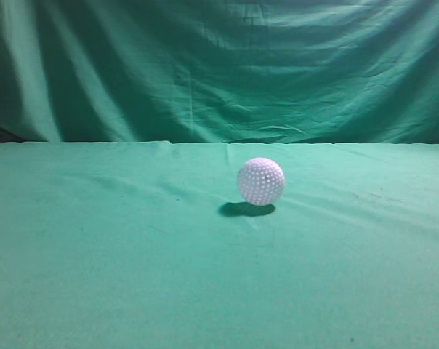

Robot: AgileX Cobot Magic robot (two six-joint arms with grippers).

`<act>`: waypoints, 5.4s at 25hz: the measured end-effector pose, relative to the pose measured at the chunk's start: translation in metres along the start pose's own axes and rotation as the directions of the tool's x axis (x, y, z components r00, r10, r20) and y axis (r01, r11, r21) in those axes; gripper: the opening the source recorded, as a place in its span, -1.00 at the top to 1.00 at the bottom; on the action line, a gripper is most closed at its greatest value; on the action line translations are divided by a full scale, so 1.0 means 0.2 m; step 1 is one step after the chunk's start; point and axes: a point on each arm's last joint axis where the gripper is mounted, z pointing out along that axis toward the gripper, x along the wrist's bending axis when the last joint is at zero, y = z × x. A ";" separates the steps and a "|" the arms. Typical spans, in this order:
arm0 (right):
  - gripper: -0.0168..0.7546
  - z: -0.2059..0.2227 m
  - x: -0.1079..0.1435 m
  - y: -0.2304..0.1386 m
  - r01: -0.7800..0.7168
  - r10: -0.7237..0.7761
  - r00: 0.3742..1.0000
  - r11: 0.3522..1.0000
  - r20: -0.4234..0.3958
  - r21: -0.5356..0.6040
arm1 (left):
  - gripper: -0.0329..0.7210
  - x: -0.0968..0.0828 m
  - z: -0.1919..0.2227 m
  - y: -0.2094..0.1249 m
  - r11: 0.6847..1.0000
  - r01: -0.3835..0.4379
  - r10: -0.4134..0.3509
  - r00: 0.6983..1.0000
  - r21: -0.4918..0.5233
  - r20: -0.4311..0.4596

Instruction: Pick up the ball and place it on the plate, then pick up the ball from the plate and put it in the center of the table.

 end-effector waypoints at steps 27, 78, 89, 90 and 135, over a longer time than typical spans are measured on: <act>-0.68 1.04 0.55 0.36 0.428 -0.160 0.842 0.780 -0.516 0.457 | 0.91 0.00 -0.01 -0.06 0.997 -0.056 0.057 0.998 0.052 -0.014; -0.02 1.78 0.94 0.70 0.492 -0.281 0.790 0.820 -0.545 0.292 | 0.91 0.00 -0.01 -0.06 0.997 -0.056 0.057 0.998 0.059 -0.012; -0.09 1.48 0.89 1.01 0.508 -0.295 0.774 0.818 -0.560 0.270 | 0.91 0.00 -0.01 -0.06 0.997 -0.056 0.057 0.998 0.059 -0.012; 0.06 1.41 0.87 1.06 0.515 -0.305 0.774 0.813 -0.555 0.271 | 0.91 0.00 -0.01 -0.06 0.997 -0.056 0.057 0.998 0.059 -0.012; 0.96 -0.35 0.20 0.36 0.012 -0.066 0.925 0.990 -0.375 -0.143 | 0.91 0.00 -0.01 -0.06 0.997 -0.056 0.057 0.998 0.059 -0.012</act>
